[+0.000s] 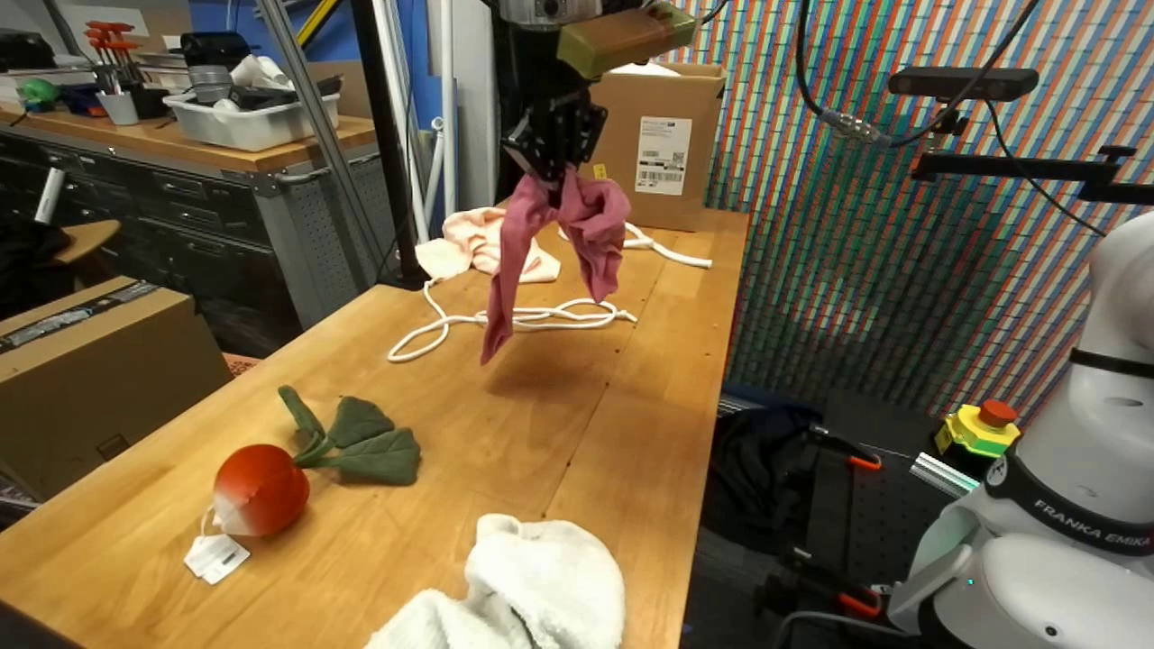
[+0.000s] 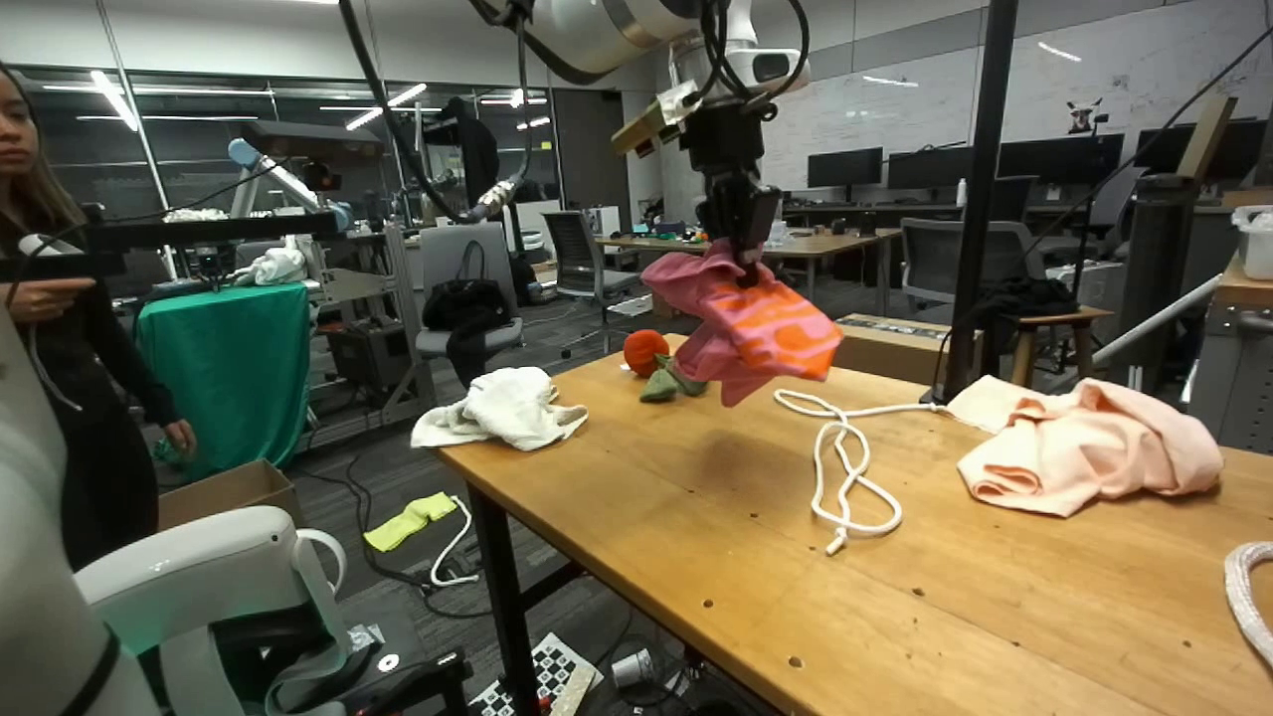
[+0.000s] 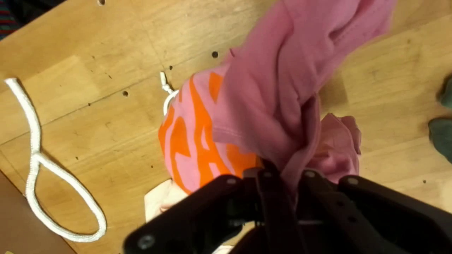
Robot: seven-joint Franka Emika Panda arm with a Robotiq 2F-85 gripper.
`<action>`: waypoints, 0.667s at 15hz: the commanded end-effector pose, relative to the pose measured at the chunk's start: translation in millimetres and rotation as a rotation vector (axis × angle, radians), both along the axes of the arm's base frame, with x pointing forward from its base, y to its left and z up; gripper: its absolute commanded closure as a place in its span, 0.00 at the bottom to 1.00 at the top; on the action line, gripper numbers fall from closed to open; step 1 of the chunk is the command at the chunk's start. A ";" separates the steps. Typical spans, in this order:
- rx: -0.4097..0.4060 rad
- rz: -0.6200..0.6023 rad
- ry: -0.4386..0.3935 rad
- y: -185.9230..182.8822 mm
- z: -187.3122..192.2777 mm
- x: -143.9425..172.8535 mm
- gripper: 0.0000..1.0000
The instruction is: Separate the items on the table
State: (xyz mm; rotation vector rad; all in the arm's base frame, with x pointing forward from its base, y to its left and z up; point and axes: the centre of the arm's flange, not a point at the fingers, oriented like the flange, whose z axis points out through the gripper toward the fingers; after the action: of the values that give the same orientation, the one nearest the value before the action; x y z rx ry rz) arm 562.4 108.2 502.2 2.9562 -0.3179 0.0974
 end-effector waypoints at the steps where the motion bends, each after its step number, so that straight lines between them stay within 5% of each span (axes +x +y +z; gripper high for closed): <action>1: 0.053 0.046 0.062 -13.8 -0.6 -44.8 0.94; 10: 0.121 0.106 0.222 -19.0 -39.1 -93.2 0.94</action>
State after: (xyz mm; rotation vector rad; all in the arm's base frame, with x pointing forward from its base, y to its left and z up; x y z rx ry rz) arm 494.9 96.1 461.8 3.0422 -0.1826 -0.2063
